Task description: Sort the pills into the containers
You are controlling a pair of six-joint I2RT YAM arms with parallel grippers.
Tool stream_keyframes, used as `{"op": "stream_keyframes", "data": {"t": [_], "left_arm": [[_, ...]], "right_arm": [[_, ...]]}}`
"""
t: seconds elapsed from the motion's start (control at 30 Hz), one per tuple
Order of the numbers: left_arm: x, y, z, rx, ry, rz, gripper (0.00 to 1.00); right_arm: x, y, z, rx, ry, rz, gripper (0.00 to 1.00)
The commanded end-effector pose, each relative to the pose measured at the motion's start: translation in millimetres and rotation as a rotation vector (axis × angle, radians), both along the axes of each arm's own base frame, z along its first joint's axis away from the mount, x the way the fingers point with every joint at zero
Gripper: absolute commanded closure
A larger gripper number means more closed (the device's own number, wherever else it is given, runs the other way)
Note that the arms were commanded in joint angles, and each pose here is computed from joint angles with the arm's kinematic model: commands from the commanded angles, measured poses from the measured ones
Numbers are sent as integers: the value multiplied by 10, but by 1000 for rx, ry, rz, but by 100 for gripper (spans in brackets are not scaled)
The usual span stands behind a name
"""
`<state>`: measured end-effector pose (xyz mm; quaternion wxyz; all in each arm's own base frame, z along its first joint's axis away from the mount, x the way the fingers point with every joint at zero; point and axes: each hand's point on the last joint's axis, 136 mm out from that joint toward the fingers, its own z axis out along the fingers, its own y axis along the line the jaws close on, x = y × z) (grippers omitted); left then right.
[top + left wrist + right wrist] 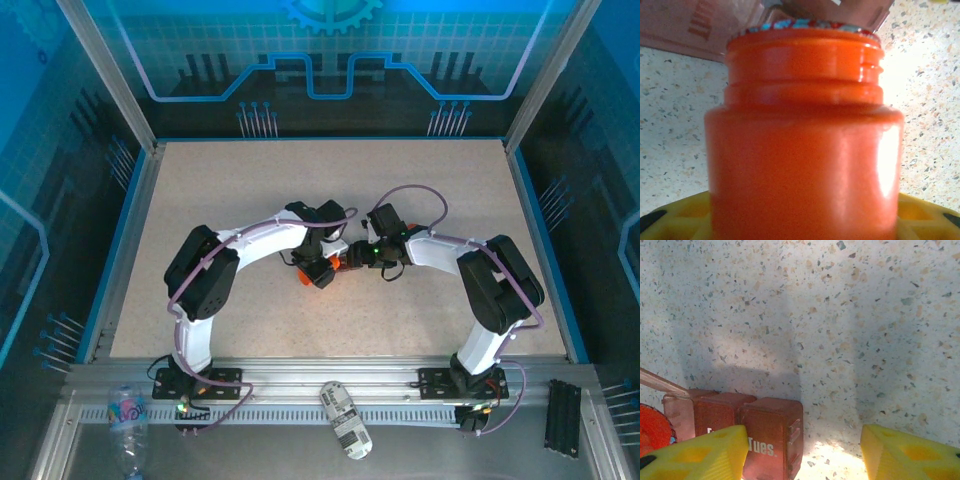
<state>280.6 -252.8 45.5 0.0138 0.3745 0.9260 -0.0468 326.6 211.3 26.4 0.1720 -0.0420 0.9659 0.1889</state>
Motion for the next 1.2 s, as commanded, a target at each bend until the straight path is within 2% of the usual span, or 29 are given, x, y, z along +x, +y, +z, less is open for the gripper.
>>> {"op": "stream_keyframes", "data": {"t": [0.0, 0.47, 1.17], "left_arm": [[-23, 6, 63, 35, 5, -15, 100], [-12, 80, 37, 110, 33, -18, 100], [-8, 18, 27, 108, 54, -38, 100]], "right_arm": [[-151, -69, -217, -65, 68, -1, 38], [-152, -66, -228, -65, 72, -1, 38], [-150, -63, -234, -65, 75, -2, 38]]}}
